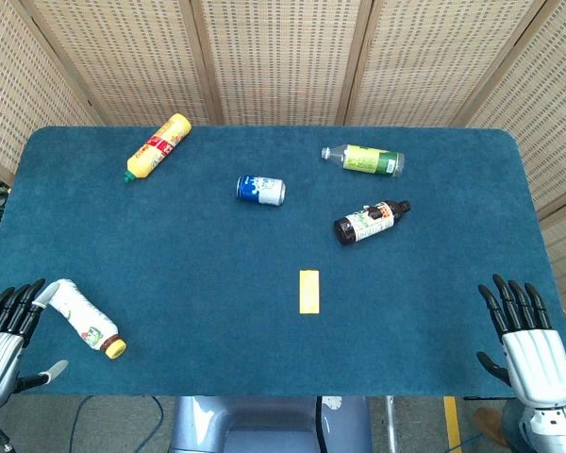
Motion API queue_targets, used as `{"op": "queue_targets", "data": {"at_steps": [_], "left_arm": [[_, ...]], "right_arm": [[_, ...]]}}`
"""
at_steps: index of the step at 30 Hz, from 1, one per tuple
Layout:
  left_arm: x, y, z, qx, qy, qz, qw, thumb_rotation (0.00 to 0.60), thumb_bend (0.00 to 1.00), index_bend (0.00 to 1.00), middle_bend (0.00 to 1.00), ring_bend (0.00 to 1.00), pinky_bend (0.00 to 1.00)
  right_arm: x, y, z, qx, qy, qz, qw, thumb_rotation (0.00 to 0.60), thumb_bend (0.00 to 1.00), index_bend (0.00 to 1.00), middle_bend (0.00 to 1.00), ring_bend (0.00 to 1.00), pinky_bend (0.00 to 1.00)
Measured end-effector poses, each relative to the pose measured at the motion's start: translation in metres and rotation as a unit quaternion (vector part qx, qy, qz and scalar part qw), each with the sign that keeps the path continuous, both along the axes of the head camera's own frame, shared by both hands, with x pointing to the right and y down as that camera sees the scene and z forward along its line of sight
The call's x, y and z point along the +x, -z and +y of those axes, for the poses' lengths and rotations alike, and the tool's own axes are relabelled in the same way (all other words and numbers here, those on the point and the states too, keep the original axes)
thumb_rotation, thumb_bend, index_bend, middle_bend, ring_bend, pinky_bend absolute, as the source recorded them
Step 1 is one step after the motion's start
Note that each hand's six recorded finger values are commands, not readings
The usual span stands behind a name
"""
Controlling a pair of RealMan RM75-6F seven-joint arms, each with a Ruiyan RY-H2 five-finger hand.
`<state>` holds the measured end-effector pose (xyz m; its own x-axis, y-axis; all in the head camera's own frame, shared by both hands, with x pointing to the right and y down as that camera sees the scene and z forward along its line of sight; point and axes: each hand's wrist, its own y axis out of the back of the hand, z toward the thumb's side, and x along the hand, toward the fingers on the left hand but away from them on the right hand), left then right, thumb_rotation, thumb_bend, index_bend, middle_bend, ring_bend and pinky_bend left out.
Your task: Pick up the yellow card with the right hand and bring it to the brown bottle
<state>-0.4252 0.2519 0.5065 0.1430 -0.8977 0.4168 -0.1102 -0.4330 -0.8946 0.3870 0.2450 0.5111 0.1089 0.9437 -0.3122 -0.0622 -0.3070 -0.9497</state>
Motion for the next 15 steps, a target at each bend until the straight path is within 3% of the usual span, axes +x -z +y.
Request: {"op": "queue_targets", "data": {"at_steps": [8, 15], "left_arm": [[-0.001, 0.002, -0.001, 0.003, 0.005, 0.003, 1.0, 0.6, 0.0, 0.0, 0.0, 0.0, 0.0], [0.0, -0.004, -0.004, -0.003, 0.004, -0.004, 1.0, 0.6, 0.0, 0.0, 0.0, 0.0, 0.0]], "right_arm": [[-0.002, -0.004, 0.0, -0.008, 0.005, 0.0, 1.0, 0.6, 0.0, 0.0, 0.0, 0.0, 0.0], [-0.02, -0.024, -0.015, -0.045, 0.039, -0.008, 0.9982, 0.6, 0.0, 0.02, 0.0, 0.0, 0.0]]}}
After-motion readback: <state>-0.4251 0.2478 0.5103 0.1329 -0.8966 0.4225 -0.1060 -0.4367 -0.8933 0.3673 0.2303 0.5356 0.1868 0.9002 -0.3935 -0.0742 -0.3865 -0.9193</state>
